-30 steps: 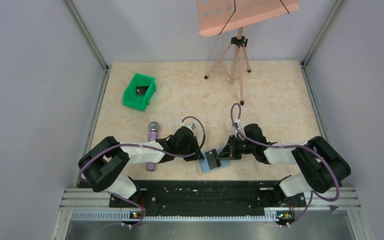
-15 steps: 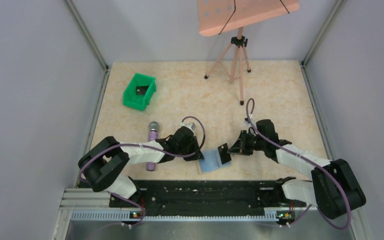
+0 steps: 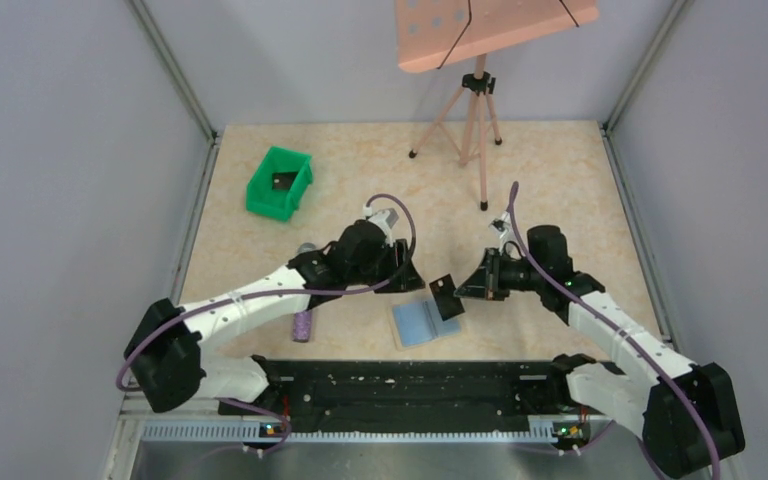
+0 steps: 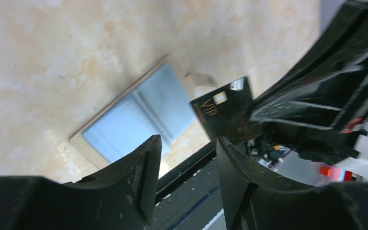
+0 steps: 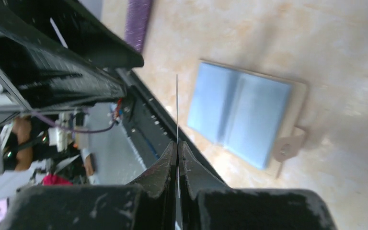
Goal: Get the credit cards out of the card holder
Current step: Remove the credit card from the card holder, then place the credit card in the storage box.
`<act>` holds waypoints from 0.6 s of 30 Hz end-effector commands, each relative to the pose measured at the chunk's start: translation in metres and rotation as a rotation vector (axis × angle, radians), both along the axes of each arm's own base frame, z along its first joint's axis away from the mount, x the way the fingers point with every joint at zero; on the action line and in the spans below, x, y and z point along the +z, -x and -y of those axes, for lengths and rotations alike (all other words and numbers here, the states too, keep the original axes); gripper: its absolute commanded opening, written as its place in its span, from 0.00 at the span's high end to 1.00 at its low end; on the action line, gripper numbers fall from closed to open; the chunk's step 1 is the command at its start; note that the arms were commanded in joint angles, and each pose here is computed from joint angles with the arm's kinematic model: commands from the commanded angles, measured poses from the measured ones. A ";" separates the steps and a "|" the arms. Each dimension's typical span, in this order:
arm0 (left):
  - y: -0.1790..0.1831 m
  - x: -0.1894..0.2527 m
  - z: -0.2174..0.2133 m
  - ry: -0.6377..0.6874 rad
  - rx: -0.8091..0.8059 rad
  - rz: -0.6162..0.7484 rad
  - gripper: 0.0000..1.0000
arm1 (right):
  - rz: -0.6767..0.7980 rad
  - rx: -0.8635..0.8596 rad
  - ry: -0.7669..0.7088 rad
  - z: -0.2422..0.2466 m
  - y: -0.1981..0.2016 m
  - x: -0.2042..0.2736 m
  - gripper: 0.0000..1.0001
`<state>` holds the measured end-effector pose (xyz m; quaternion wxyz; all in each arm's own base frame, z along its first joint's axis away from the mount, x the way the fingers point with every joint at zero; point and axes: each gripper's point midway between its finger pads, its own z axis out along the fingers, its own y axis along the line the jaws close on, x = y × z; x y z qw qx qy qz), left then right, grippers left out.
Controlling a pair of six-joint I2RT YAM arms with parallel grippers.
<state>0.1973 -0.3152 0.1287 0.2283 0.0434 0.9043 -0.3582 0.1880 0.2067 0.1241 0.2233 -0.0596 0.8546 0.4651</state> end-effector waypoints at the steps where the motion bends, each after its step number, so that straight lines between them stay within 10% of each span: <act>1: 0.001 0.052 -0.004 0.037 -0.039 0.098 0.47 | 0.132 0.190 -0.209 -0.018 0.018 0.058 1.00; 18: 0.049 0.105 0.020 0.334 -0.291 0.083 0.57 | 0.245 0.350 -0.387 -0.023 0.047 0.096 1.00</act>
